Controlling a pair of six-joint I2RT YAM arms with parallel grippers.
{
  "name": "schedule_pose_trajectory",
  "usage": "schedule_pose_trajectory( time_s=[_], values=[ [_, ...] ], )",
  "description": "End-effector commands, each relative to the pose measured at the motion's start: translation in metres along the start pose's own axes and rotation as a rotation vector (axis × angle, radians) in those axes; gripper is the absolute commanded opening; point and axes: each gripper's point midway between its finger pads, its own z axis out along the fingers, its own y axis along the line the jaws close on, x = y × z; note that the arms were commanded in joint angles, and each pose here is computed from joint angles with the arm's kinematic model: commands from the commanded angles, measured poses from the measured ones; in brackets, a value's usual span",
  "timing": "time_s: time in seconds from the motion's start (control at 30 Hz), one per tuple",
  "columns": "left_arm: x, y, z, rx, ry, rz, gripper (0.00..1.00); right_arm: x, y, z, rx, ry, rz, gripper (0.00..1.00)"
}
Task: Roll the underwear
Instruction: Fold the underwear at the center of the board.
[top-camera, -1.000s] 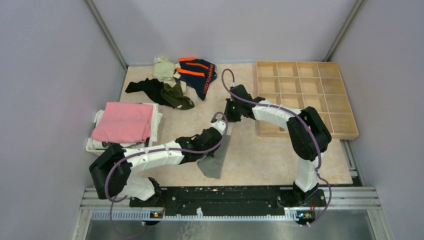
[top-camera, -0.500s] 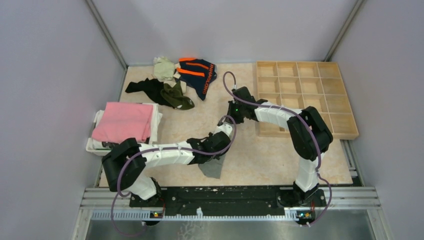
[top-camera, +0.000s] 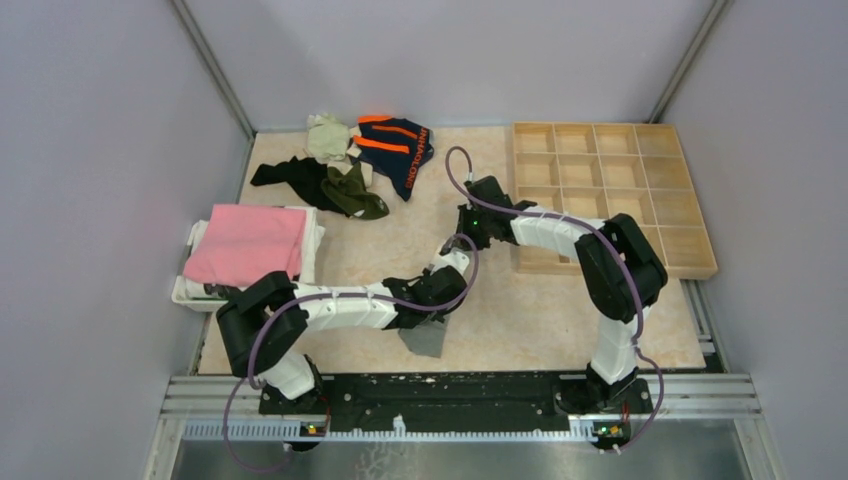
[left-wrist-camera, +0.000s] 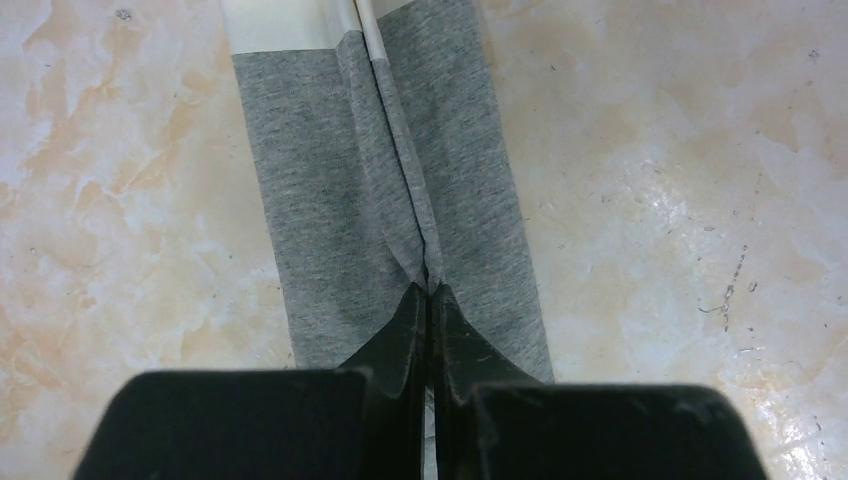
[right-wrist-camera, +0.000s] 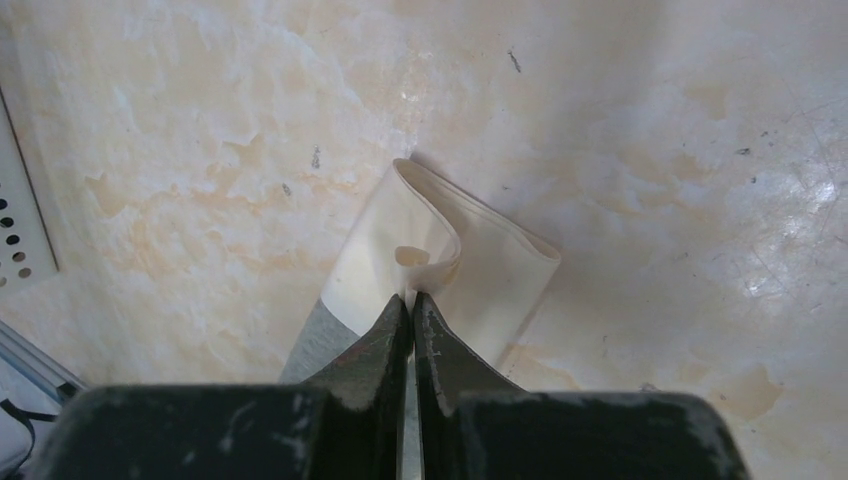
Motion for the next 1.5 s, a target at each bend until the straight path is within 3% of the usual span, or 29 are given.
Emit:
schedule_pose_trajectory(
  time_s=[0.0, 0.2, 0.4, 0.83, 0.93, 1.03, 1.17, 1.47],
  values=[
    [-0.012, -0.018, 0.0, 0.056, -0.022, -0.031, 0.05, -0.03, 0.004, -0.018, -0.013, -0.108, -0.027, 0.04],
    [-0.018, -0.021, -0.003, 0.073, -0.039, -0.049, 0.19, -0.03, -0.002, -0.02, 0.015, -0.116, -0.038, 0.14],
    [-0.032, -0.024, -0.014, 0.095, -0.073, -0.074, 0.37, -0.04, -0.002, -0.031, 0.043, -0.149, -0.066, 0.31],
    [-0.079, -0.024, -0.064, 0.183, -0.231, -0.156, 0.51, -0.053, -0.007, -0.068, 0.09, -0.254, -0.133, 0.36],
    [-0.078, -0.012, -0.068, 0.158, -0.275, -0.179, 0.48, -0.044, 0.007, -0.07, 0.0, -0.223, -0.155, 0.31],
    [-0.061, 0.001, -0.06, 0.118, -0.264, -0.203, 0.33, -0.023, 0.029, -0.067, -0.142, -0.135, -0.165, 0.17],
    [-0.037, 0.013, -0.053, 0.075, -0.231, -0.24, 0.15, 0.009, 0.045, -0.063, -0.228, -0.051, -0.157, 0.07],
    [-0.016, 0.029, -0.054, 0.034, -0.228, -0.302, 0.05, 0.07, 0.059, -0.046, -0.252, 0.052, -0.152, 0.02]
  ],
)
